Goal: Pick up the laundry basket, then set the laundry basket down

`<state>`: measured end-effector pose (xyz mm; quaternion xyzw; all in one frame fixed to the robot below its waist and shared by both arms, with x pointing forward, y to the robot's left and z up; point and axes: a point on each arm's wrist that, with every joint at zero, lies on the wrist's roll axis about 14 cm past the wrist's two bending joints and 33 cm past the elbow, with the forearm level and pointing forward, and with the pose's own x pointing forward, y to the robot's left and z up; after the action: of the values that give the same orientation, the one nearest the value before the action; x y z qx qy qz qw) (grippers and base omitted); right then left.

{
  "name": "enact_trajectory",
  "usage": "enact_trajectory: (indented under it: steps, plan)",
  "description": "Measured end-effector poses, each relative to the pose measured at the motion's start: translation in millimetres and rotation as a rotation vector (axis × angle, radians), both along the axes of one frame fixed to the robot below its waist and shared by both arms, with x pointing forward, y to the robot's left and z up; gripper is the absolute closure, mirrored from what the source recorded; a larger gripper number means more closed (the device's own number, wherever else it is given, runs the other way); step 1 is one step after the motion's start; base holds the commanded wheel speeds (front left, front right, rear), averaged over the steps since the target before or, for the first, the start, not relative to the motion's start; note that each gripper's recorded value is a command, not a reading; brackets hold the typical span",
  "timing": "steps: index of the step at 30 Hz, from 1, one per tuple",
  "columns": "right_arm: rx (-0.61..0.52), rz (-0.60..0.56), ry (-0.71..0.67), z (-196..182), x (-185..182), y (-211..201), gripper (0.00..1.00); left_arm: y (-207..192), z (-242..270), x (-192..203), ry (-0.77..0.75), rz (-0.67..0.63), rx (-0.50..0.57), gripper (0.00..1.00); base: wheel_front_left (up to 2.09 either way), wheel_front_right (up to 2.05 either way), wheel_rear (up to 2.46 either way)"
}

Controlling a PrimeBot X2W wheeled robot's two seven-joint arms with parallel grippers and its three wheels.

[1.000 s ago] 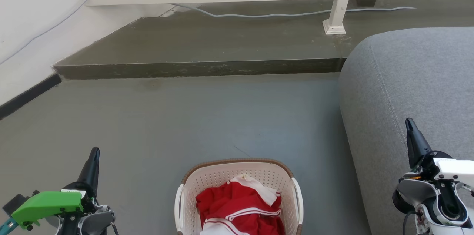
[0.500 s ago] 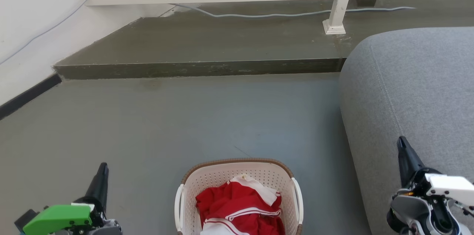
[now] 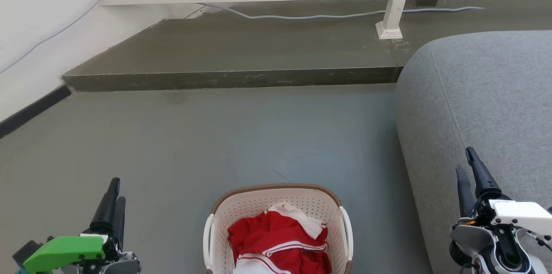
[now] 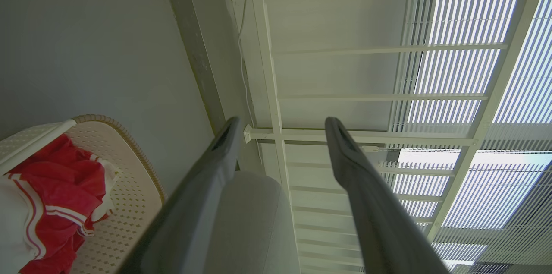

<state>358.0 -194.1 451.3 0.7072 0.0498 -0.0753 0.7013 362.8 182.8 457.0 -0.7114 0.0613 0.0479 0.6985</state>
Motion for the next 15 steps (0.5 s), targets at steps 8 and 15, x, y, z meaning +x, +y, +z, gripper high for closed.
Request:
enact_trajectory:
  steps: [8, 15]
  plan:
    - [-0.067, 0.014, -0.02, 7, 3, 4, 0.0, 5, 11, 4, -0.033, 0.006, 0.063, 0.0, 0.0, 0.0, 0.0]
    - [-0.167, 0.044, -0.041, 15, 6, 8, 0.0, 7, 19, 7, -0.059, -0.002, 0.16, 0.0, 0.0, 0.0, 0.0]
